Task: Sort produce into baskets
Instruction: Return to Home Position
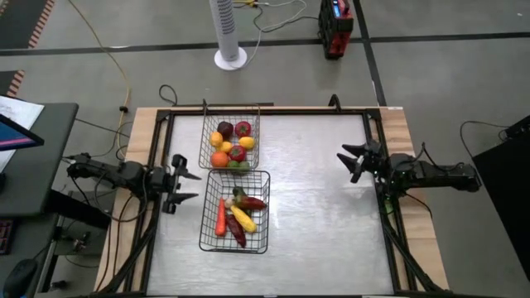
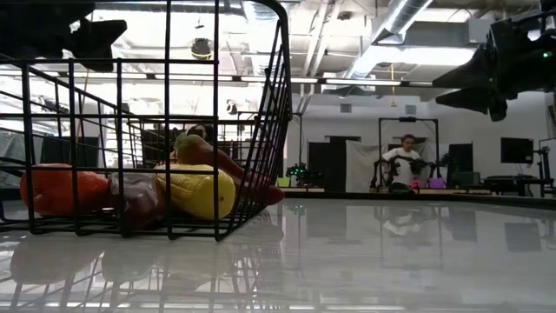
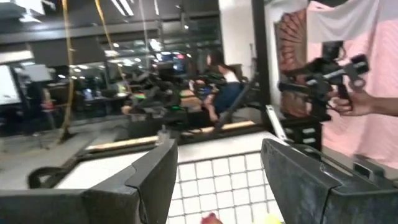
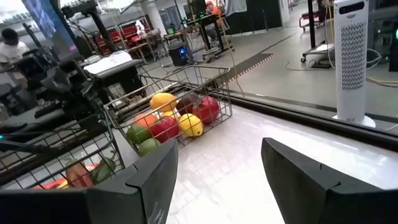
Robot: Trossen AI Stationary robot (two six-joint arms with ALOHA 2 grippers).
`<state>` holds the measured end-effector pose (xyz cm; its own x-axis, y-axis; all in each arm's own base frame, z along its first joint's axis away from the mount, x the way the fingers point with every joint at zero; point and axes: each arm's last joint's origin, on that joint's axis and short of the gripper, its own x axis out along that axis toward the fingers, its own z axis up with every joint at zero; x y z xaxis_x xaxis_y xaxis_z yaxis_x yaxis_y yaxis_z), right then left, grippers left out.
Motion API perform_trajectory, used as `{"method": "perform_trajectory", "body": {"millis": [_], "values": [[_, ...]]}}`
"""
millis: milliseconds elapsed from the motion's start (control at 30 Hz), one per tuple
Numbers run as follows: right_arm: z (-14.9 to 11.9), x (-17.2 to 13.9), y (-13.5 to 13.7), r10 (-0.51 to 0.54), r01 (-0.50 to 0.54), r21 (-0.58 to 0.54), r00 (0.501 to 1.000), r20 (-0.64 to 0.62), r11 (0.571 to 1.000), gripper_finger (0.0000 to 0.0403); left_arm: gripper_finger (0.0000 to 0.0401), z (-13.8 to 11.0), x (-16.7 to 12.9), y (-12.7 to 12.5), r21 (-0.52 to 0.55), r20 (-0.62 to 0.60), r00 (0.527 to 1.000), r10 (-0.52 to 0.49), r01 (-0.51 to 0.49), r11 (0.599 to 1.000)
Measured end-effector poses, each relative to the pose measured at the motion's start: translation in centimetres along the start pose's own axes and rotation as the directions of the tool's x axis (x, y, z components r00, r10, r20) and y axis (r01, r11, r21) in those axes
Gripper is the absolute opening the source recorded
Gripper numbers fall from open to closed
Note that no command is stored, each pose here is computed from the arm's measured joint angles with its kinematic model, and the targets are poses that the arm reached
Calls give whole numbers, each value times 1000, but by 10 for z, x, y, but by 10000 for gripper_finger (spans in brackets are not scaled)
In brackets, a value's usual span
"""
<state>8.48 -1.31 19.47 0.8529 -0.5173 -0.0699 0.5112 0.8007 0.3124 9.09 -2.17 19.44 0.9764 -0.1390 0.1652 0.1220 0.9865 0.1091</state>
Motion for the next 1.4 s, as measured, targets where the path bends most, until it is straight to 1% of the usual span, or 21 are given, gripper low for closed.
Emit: {"method": "perform_trajectory", "body": {"millis": [100,233,400,633,1400], "values": [[-1,0,0,-3,3,-1,1000,-8,1000,260,223,-1,0,0,-34,-14,1000,-8,8,999],[-1,0,0,-3,3,-1,1000,-9,1000,260,223,-4,0,1,-95,-46,998,42,-47,994],[-1,0,0,-3,3,-2,1000,-8,1000,260,223,-11,-1,1,-89,-115,991,69,-79,993],[-1,0,0,-3,2,-3,1000,-9,1000,260,223,-22,-3,0,-62,-240,969,56,-72,995],[-1,0,0,-2,2,-3,1000,-8,1000,260,223,-23,-3,0,-58,-257,965,55,-72,996]]}}
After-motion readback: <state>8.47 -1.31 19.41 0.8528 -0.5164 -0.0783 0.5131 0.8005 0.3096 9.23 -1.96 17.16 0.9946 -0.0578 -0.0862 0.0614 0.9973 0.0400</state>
